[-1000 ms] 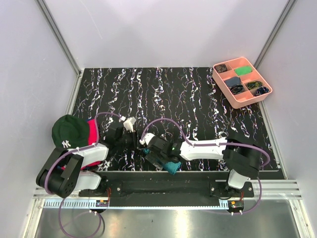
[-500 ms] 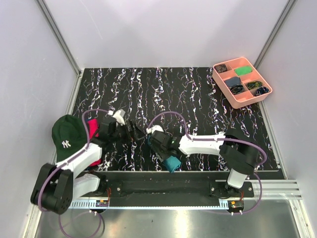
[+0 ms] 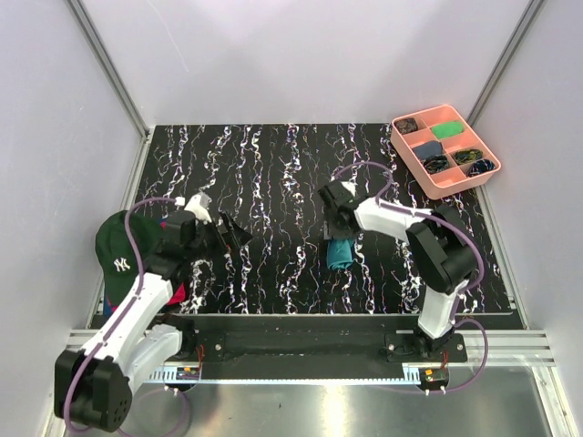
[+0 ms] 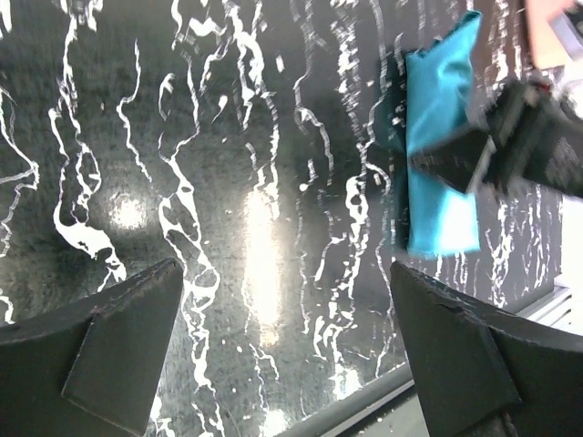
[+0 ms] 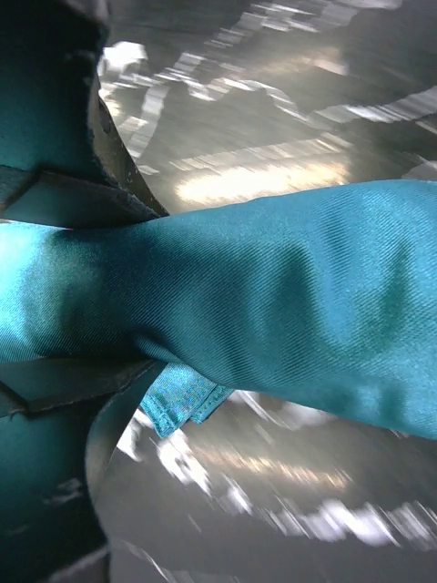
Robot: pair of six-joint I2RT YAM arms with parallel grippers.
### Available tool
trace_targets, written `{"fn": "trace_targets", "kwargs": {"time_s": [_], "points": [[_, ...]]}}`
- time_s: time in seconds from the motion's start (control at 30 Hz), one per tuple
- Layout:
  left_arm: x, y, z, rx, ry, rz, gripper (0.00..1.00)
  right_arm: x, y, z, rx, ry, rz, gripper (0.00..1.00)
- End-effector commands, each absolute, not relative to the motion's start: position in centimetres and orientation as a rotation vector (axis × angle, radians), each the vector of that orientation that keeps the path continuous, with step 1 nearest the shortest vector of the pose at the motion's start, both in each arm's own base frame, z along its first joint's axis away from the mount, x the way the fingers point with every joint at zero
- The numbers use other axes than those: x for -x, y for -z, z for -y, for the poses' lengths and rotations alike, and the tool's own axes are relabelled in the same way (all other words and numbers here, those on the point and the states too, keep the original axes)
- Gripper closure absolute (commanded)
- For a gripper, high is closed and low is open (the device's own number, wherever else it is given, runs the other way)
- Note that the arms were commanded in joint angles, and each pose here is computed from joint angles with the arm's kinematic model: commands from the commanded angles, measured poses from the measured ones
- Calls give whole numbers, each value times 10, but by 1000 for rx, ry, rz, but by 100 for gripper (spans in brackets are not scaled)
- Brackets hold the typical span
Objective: Fold the napkin, place the utensils inside, and roll it up
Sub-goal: Roll the napkin with the utensil
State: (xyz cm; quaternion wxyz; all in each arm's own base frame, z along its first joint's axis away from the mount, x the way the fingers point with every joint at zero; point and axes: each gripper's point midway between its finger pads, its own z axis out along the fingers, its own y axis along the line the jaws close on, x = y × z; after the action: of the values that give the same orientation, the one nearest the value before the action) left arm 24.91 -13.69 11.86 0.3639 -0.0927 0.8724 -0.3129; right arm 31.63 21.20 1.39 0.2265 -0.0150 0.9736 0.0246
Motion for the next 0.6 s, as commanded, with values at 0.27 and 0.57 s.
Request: {"fn": "trace_targets", "kwargs": {"time_s": [0.27, 0.57], "points": [[-231, -179, 117, 108, 701, -2148, 1, -352, -35, -198, 43, -140, -2684, 17], [-216, -211, 125, -68, 748, -2051, 1, -340, -160, -202, 93, -455, -2345, 0]]}}
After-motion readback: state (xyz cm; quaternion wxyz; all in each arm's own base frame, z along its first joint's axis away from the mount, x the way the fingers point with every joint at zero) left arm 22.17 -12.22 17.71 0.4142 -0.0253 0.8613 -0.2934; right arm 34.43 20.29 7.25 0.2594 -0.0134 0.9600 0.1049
